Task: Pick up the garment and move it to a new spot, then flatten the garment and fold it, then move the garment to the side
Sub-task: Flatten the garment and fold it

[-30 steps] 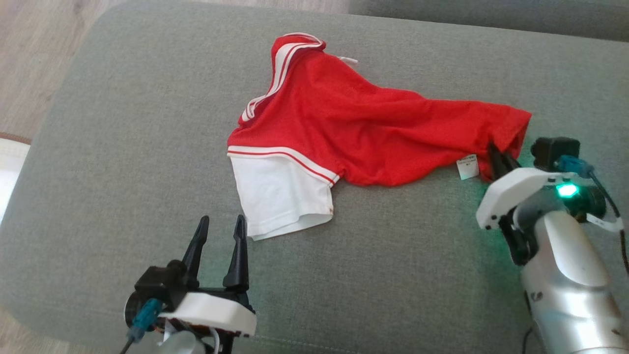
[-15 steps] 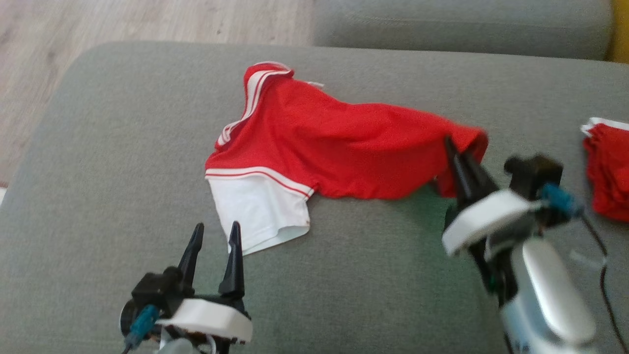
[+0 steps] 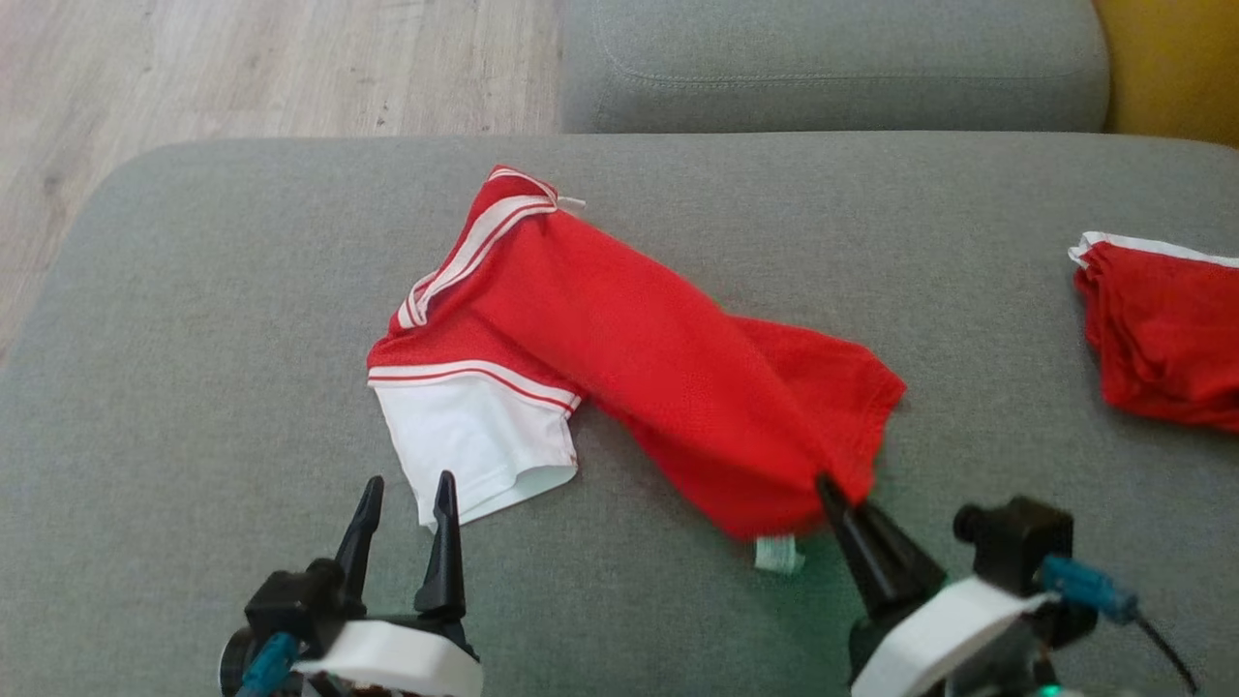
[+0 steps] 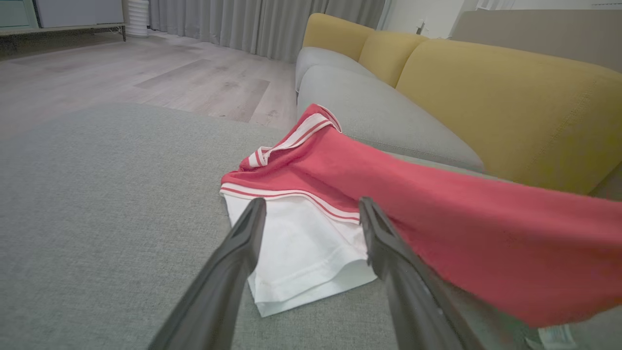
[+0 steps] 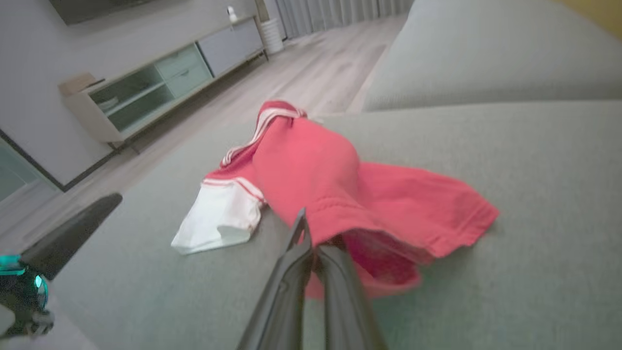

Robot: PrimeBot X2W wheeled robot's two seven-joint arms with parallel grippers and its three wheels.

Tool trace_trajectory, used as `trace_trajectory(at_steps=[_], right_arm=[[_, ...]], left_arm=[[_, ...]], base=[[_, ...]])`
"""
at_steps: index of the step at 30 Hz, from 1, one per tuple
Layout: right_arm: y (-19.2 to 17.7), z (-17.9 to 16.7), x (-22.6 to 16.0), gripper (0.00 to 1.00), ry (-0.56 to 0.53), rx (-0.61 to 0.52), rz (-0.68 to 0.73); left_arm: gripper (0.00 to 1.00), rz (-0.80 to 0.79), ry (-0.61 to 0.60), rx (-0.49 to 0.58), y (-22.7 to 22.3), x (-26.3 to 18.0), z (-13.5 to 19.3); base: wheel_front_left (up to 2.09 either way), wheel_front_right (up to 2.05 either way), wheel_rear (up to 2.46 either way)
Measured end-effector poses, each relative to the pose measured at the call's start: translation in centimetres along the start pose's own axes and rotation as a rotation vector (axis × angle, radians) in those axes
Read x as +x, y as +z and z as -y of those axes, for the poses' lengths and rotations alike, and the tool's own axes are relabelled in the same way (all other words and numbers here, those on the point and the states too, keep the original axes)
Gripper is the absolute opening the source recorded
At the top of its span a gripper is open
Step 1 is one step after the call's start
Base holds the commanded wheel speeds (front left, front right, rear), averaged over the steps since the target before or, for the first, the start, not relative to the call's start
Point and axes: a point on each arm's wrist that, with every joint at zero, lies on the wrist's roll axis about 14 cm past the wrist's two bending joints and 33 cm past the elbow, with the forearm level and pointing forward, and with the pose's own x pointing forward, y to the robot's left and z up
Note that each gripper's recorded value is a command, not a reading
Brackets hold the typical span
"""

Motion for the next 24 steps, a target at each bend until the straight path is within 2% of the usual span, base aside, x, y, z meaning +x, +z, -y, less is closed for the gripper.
trace_trajectory(at_steps=[1, 2, 3, 4, 5, 12, 19, 24], right_arm=[[-0.8, 0.2, -0.2, 0.0, -0.008, 0.014, -0.022], [-1.5, 0.6, -0.3, 0.06, -0.02, 0.027, -0.043], [-2.3, 1.1, -0.4, 0.32, -0.036, 0.029, -0.065], [-2.8, 1.7, -0.5, 0.79, -0.055, 0.035, -0.079], [-3.2, 2.4, -0.5, 1.0, -0.074, 0.037, -0.085], [-3.1, 4.4, -0.6, 1.0, -0.133, 0.02, -0.077], [1.1, 8.3, 0.6, 1.0, -0.234, -0.077, 0.0], [0.2, 11.0, 3.7, 1.0, -0.247, -0.157, -0.118]], left_arm=[[1.0, -0.001, 0.001, 0.0, 0.0, 0.0, 0.0], [1.0, -0.001, 0.002, 0.0, 0.0, 0.0, -0.1], [1.0, -0.002, 0.003, -0.001, -0.1, 0.0, -0.1], [1.0, -0.002, 0.005, -0.001, -0.1, 0.0, -0.1], [1.0, -0.003, 0.007, -0.001, -0.1, -0.1, -0.2], [1.0, -0.001, 0.019, -0.003, -0.1, -0.4, -0.5], [1.0, -0.013, 0.032, -0.01, -0.6, -0.7, -0.9], [1.0, -0.038, 0.045, -0.019, -1.3, -0.8, -1.2]], base=[[0.0, 0.0, 0.0], [0.0, 0.0, 0.0], [0.0, 0.0, 0.0], [0.0, 0.0, 0.0], [0.0, 0.0, 0.0], [0.0, 0.0, 0.0], [0.0, 0.0, 0.0], [0.0, 0.0, 0.0]])
